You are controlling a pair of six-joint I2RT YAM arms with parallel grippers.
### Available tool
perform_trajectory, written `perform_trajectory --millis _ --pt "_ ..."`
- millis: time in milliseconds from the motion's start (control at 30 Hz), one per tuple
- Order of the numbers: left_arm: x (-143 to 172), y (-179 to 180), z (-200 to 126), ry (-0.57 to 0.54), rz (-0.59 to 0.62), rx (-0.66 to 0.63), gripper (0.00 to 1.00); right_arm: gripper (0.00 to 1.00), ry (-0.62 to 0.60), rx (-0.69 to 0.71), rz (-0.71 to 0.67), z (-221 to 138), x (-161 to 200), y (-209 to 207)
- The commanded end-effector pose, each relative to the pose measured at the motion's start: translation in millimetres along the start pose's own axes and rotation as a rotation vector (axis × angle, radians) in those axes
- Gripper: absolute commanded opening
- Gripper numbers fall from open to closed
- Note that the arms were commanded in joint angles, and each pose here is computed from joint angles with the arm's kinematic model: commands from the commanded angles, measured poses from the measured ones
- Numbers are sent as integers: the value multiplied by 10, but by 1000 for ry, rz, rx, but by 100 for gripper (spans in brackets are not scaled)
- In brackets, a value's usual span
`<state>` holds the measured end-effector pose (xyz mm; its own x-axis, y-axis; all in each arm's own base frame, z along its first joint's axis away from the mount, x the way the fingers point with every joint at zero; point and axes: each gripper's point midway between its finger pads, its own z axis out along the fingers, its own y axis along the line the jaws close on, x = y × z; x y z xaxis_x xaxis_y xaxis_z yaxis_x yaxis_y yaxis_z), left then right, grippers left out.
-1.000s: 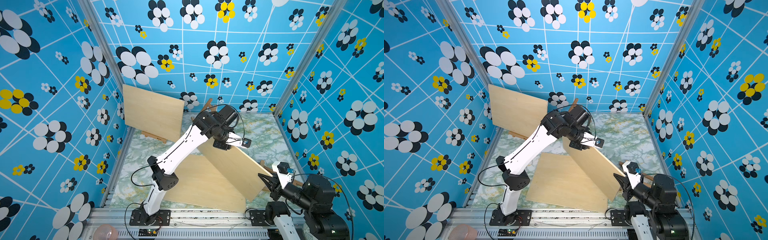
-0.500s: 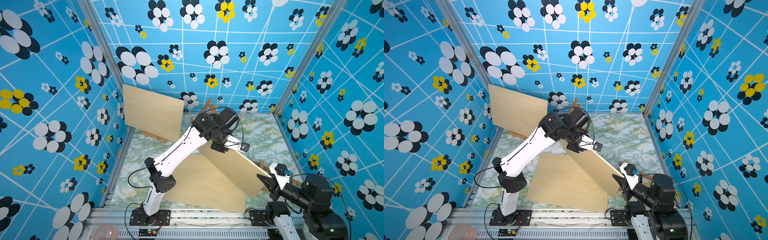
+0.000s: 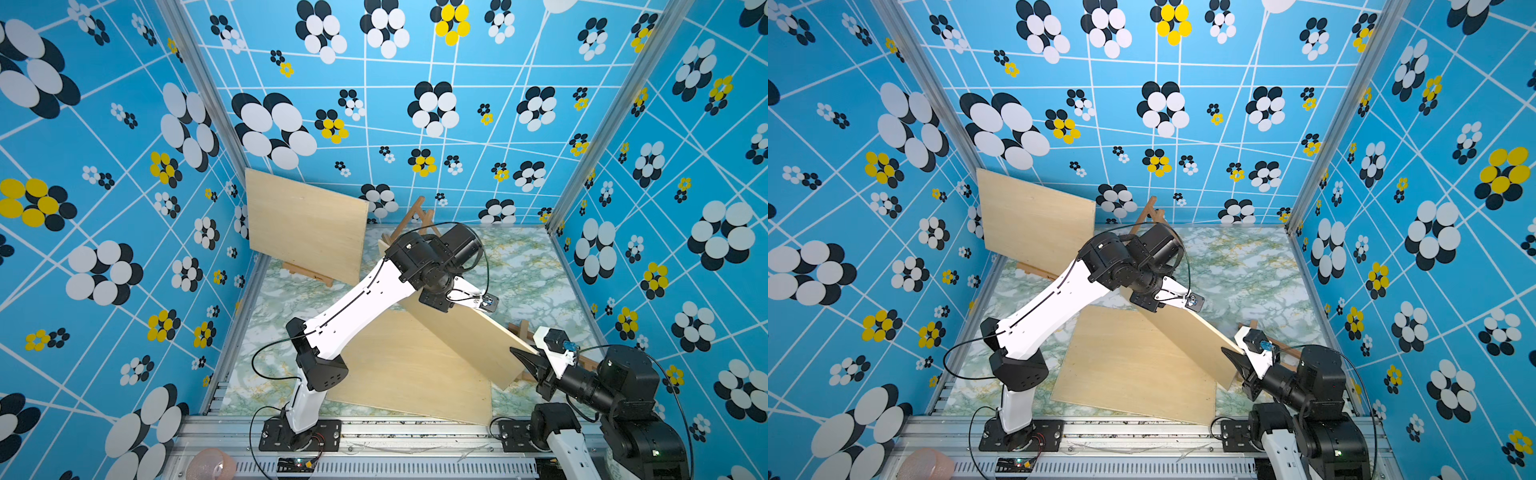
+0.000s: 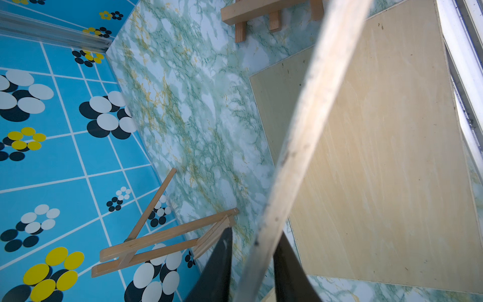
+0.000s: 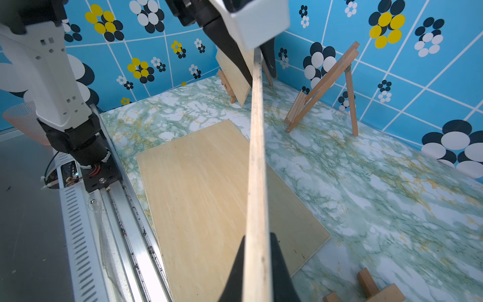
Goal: Assemble the easel
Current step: Pick up the drawing board.
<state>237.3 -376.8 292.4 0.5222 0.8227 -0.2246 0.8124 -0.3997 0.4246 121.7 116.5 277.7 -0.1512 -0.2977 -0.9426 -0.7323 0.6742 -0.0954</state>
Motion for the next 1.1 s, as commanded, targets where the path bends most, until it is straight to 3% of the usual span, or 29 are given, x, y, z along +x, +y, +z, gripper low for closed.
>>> perform_trajectory --millis 0,267,367,500,700,900,933,1067 --pt "-157 -670 585 40 -82 312 0 0 -192 -187 -64 -80 -443 293" --pt "-94 -810 651 90 -111 370 3 0 -227 -201 -251 -43 -378 337" --pt "-86 -833 659 98 -113 374 7 0 -233 -210 -260 -18 -405 319" --pt "-84 -855 688 101 -109 389 0 0 -238 -215 -253 -6 -430 306" --pt "-75 -817 667 121 -83 365 0 0 -239 -217 -228 -19 -429 318" --pt "-163 -761 519 67 -93 345 0 0 -243 -231 -181 28 -391 305" --pt "-179 -743 496 49 -109 346 0 1 -245 -238 -168 49 -376 301" --pt "-259 -704 417 -19 -167 361 0 19 -270 -235 -127 137 -292 258"
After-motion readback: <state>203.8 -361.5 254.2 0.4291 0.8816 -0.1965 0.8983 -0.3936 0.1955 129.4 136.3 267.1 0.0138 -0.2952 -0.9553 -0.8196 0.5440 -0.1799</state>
